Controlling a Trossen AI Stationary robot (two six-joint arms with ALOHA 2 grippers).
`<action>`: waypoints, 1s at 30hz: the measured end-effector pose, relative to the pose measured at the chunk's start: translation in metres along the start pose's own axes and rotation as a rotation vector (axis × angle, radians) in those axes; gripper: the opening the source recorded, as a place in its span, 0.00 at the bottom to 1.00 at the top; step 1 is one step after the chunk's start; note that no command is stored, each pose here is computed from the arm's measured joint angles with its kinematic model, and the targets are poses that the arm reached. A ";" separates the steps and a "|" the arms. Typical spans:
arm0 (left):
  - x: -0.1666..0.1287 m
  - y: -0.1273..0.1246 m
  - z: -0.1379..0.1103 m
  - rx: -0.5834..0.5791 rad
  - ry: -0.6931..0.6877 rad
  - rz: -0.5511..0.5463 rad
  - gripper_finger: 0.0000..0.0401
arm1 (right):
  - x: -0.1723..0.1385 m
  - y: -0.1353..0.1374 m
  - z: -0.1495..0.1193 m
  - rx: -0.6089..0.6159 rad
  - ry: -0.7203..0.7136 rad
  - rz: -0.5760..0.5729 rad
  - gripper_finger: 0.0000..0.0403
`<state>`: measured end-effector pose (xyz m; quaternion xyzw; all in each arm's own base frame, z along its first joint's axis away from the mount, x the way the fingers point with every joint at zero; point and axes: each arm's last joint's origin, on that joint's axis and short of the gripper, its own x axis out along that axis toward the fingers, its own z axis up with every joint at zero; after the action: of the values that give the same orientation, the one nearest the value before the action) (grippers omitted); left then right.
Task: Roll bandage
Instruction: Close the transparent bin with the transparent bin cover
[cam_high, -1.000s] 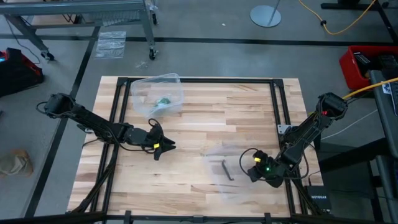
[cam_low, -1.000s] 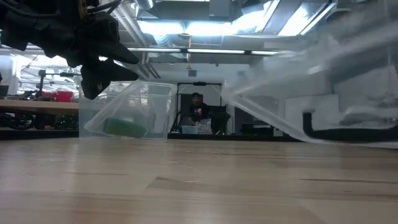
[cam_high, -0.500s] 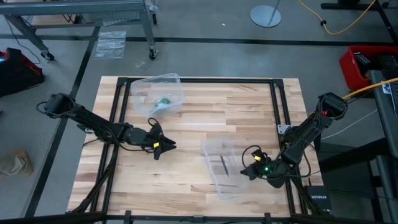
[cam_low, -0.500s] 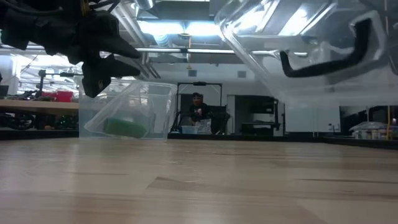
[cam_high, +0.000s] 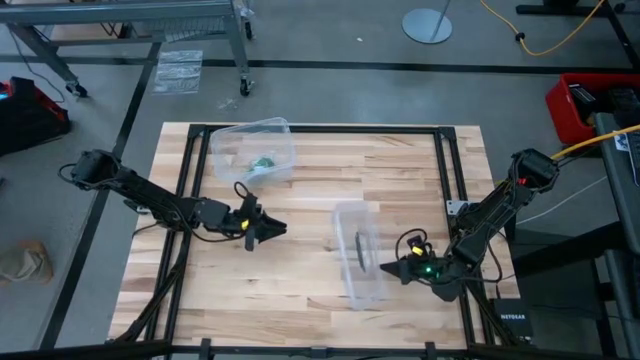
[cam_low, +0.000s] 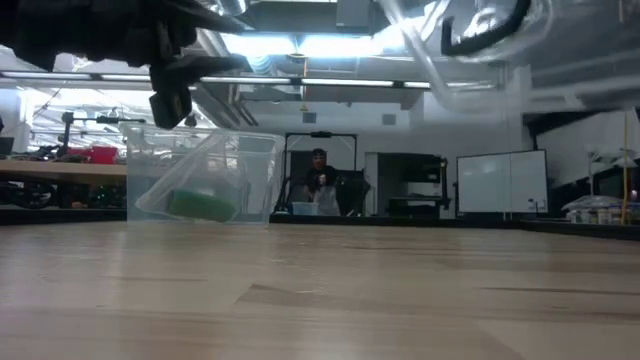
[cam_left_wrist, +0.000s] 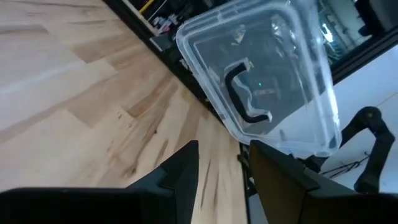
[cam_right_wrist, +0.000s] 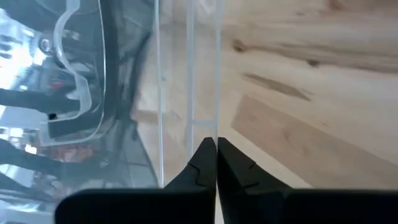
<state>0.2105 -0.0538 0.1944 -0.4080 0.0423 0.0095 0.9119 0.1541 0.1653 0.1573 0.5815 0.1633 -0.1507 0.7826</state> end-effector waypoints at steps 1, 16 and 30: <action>0.001 -0.001 0.001 -0.002 -0.004 -0.002 0.34 | 0.000 0.002 0.000 -0.003 -0.013 0.016 0.00; 0.062 -0.018 -0.006 0.016 0.023 0.049 0.34 | -0.001 0.013 -0.001 -0.046 -0.051 0.104 0.00; 0.132 -0.014 -0.025 -0.100 -0.045 -0.140 0.34 | -0.002 0.021 -0.003 -0.132 0.008 0.159 0.00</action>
<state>0.3414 -0.0840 0.1764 -0.4548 -0.0074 -0.0428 0.8895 0.1612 0.1742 0.1750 0.5404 0.1292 -0.0747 0.8280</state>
